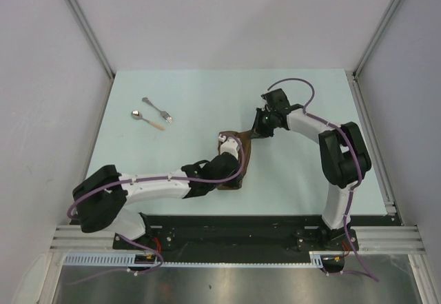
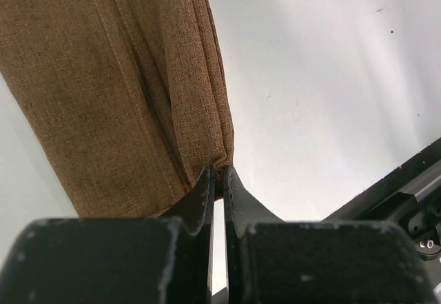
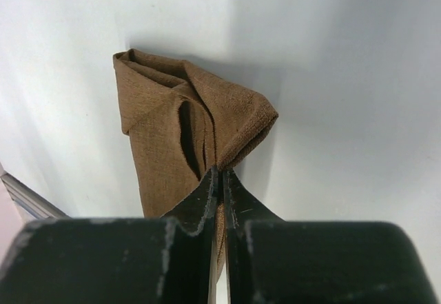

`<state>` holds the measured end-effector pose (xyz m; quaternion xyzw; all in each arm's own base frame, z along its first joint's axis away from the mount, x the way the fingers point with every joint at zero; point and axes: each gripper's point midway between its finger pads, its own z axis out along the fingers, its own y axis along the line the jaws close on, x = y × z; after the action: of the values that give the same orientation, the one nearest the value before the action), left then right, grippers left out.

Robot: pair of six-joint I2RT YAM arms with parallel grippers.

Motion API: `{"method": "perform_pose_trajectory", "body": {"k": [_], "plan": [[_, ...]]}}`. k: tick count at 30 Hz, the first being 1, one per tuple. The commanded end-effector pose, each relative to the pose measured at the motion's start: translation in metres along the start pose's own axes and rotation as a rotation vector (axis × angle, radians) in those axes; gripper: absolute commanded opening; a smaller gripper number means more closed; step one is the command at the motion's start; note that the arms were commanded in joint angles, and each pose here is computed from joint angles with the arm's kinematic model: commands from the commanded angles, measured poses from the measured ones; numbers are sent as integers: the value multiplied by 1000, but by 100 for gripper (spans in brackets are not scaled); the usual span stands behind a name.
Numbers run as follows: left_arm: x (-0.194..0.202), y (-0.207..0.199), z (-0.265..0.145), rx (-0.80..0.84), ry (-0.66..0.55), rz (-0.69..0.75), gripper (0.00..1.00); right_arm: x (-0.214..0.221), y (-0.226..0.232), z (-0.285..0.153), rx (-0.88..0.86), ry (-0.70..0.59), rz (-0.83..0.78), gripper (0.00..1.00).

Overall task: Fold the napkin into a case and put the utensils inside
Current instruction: Fold the 2/3-rectangle-folded napkin at the center of the board.

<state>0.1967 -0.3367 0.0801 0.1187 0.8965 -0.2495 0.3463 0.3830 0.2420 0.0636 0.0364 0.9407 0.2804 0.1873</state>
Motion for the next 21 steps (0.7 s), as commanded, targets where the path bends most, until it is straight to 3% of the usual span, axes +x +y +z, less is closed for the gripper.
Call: {"method": "perform_pose_trajectory", "body": {"k": [1, 21], "plan": [[-3, -8, -10, 81, -20, -52, 0, -34, 20, -12, 26, -121, -36, 0], [13, 28, -18, 90, -59, -105, 0, -18, 86, 20, 48, -68, -118, 0]]}}
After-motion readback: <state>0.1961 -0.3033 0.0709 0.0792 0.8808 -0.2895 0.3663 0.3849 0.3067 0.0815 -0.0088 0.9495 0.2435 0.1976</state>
